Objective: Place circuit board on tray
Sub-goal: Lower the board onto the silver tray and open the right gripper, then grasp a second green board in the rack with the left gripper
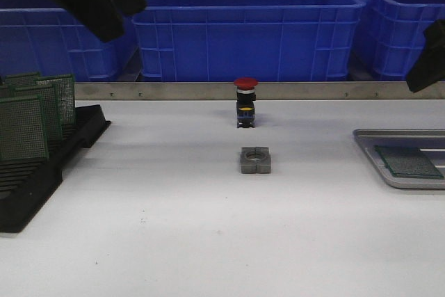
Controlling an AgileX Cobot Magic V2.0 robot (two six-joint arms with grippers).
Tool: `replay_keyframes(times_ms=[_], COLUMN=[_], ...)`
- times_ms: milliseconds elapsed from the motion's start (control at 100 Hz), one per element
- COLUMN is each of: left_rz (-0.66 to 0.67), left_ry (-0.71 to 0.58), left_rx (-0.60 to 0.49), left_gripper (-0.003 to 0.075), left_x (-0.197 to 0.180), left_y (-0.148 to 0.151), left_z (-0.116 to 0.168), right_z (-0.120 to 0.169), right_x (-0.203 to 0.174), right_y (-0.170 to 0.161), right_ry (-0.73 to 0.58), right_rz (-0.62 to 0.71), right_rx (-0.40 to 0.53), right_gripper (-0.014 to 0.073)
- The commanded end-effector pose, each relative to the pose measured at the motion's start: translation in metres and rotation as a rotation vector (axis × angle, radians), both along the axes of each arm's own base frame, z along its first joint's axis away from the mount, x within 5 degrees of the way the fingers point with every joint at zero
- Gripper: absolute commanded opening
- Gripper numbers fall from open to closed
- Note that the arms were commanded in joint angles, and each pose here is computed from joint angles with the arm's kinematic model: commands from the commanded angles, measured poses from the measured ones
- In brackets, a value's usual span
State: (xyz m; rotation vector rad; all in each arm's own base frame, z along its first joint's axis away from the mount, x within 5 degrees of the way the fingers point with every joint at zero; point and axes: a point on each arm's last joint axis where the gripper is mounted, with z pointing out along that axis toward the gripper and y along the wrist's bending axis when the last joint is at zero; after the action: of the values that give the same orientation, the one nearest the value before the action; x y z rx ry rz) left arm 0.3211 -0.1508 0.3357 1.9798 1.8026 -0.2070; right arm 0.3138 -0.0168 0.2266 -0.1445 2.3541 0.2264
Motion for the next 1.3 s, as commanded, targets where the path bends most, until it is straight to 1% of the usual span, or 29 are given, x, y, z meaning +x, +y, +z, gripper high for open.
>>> replay_keyframes(times_ms=[0,110,260,410,540,850,990,1100,1150,1200,1290], left_rz=[0.045,0.111,0.197,0.267,0.287,0.282,0.280,0.278,0.278,0.278,0.278], left_ry=[-0.046,-0.012,0.002,0.047,0.095,0.196,0.226,0.233,0.235,0.235,0.235], left_rx=[-0.025,0.028,0.091,0.089,0.102,0.134,0.141,0.142,0.143,0.143,0.143], left_gripper=[0.0493,0.0493,0.0493,0.0493,0.0493,0.0493,0.0493,0.0489,0.0463,0.0407,0.0258], left_x=[-0.005,0.003,0.017,0.029,0.039,0.057,0.061,0.061,0.061,0.061,0.061], left_y=[0.015,0.039,0.072,0.092,0.099,0.098,0.098,0.097,0.097,0.097,0.097], left_z=[0.024,0.016,0.006,-0.008,-0.025,-0.066,-0.078,-0.078,-0.078,-0.078,-0.078], right_z=[0.023,0.023,0.023,0.024,0.024,0.024,0.024,0.024,0.024,0.024,0.024], right_x=[0.000,0.000,0.000,0.001,0.001,0.001,0.001,0.001,0.001,0.001,0.001], right_y=[-0.002,-0.002,-0.002,-0.002,-0.002,-0.002,-0.002,-0.002,-0.003,-0.003,-0.003], right_ry=[-0.077,-0.080,-0.084,-0.089,-0.091,-0.088,-0.088,-0.093,-0.093,-0.094,-0.094], right_rz=[-0.011,-0.014,-0.022,-0.035,-0.040,-0.037,-0.037,-0.043,-0.043,-0.045,-0.045], right_rx=[-0.005,-0.008,-0.006,0.008,0.015,0.018,0.018,0.014,0.013,0.012,0.012], right_gripper=[0.0571,0.0571,0.0568,0.0568,0.0568,0.0568,0.0568,0.0568,0.0568,0.0568,0.0568])
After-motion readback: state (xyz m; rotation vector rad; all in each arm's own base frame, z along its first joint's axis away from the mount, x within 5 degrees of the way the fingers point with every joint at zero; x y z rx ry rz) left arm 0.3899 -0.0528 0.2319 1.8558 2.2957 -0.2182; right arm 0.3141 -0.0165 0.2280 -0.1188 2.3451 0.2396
